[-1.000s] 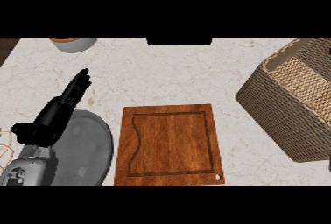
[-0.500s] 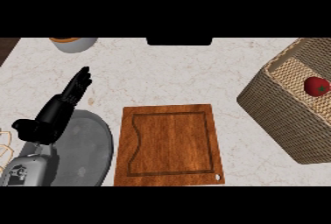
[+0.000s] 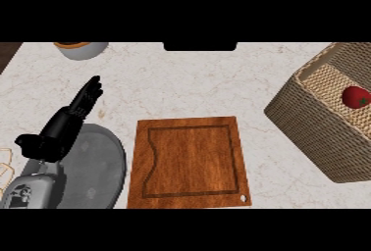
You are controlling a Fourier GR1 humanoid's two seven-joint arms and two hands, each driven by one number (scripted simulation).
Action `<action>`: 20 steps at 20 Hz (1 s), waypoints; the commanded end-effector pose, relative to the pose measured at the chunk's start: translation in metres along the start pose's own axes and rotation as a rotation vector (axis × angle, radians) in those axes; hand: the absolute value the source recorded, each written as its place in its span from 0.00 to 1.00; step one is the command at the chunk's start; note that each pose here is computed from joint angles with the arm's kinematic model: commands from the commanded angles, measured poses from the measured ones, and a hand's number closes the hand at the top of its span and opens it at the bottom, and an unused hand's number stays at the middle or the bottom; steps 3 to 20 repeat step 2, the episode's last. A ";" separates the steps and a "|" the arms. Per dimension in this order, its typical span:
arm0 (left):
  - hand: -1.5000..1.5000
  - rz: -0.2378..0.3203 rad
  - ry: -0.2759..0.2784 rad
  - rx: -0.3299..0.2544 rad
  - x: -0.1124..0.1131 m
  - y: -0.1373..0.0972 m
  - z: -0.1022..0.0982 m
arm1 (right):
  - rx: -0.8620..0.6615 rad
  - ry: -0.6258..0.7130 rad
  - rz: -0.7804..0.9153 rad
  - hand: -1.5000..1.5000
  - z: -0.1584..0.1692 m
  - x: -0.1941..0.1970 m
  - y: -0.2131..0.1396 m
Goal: Pick the tomato from the cutting board and place it in the basket
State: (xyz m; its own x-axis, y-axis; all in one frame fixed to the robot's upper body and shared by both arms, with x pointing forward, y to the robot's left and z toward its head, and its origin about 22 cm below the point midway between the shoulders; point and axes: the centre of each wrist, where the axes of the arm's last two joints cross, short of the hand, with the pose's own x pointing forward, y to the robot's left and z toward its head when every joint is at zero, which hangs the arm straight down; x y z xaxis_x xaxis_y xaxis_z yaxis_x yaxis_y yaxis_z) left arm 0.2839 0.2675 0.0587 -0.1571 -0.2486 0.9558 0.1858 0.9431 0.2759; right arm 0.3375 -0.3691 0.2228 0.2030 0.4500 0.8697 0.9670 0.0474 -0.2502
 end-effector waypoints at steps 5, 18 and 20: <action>0.50 0.021 0.017 0.008 -0.006 -0.003 0.012 | -0.018 0.122 -0.092 0.00 -0.014 -0.006 -0.036; 0.50 0.021 0.017 0.008 -0.006 -0.003 0.012 | -0.018 0.122 -0.092 0.00 -0.014 -0.006 -0.036; 0.50 0.021 0.017 0.008 -0.006 -0.003 0.012 | -0.018 0.122 -0.092 0.00 -0.014 -0.006 -0.036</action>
